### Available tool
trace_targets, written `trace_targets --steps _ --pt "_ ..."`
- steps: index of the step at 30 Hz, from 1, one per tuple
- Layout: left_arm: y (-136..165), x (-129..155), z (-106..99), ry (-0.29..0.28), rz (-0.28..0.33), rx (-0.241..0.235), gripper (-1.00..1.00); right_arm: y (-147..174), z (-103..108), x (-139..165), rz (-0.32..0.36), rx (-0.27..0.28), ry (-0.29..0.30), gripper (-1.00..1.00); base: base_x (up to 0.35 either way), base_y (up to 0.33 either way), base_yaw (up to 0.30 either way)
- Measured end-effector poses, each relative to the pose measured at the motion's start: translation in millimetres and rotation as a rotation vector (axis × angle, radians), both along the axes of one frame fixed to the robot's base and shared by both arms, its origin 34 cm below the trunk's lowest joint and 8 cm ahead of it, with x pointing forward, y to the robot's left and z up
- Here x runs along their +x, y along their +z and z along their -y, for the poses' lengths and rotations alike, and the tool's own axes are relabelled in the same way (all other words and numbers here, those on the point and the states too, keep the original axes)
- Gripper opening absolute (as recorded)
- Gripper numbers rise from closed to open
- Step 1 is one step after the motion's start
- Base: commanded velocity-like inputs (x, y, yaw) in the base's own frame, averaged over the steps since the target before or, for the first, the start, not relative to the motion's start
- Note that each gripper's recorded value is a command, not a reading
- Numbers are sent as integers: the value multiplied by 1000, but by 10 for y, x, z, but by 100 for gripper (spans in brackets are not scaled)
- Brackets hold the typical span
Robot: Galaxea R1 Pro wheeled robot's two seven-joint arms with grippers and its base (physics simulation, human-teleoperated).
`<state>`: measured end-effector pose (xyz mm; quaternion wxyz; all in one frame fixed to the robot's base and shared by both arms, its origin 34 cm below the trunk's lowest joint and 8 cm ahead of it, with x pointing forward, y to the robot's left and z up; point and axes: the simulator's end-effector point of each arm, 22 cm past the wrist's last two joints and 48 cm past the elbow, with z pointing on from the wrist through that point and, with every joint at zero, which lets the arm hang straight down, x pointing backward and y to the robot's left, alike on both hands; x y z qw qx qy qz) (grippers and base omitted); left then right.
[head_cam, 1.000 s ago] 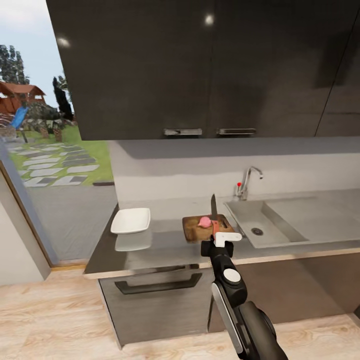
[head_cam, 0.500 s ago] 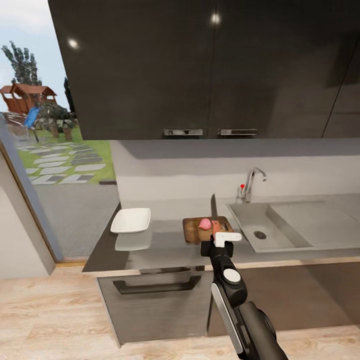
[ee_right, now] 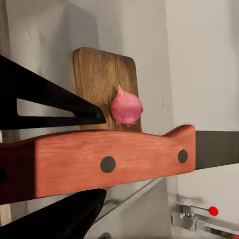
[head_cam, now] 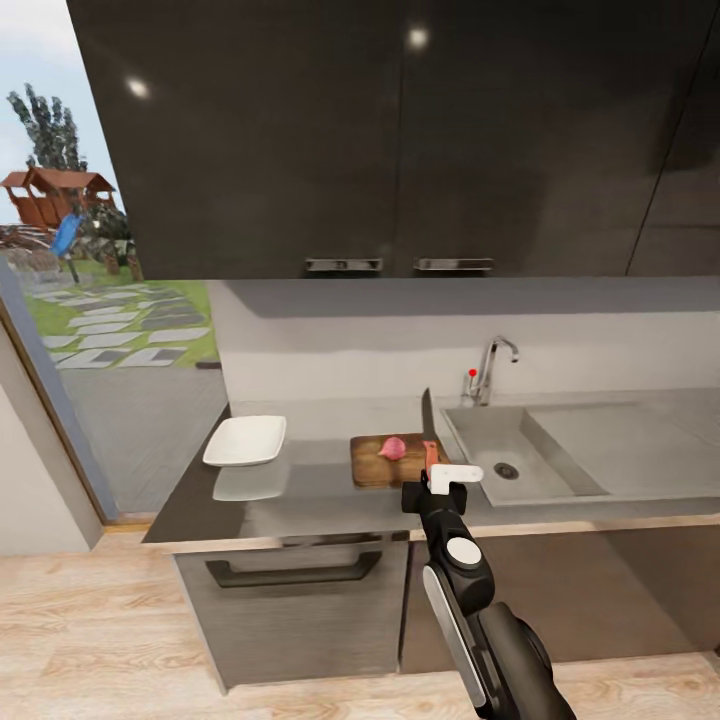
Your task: In the kitchen, take the Vidalia onion out of the sink, dice it on the chopping board with the paring knife, put the diced onion into the bowl on the countertop, then place both the paring knife and the chopping board into the sink.
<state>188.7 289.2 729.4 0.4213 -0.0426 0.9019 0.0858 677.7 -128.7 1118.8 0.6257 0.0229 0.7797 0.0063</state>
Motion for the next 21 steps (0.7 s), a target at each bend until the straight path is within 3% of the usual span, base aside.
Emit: trace_targets --steps 5,9,10,13,14,17,18,20,21 --pt "2 4 1 0 1 0 100 13 12 2 7 -21 -3 -100 0 -14 0" --pt "4 7 2 0 3 0 100 84 41 3 35 -112 -14 -100 0 -2 0" --pt "5 7 3 0 3 -1 100 161 -6 -21 59 -250 -9 -100 0 0 0" --pt "5 8 4 -1 3 -1 100 178 56 -52 44 -426 -30 -100 0 0 0" --pt "5 8 4 -1 3 -1 100 182 78 -56 41 -455 -37 -100 0 0 0" --pt "5 8 5 -1 3 -2 100 330 218 -68 64 -645 -90 -100 0 0 0" --pt "5 8 5 -1 3 -2 100 434 235 -38 84 -692 -100 -100 0 0 0" --pt "5 9 5 -1 3 -2 100 563 213 45 96 -723 -91 -100 0 0 0" --pt "4 9 5 -1 3 -2 100 636 167 154 74 -738 -59 -100 0 0 0"
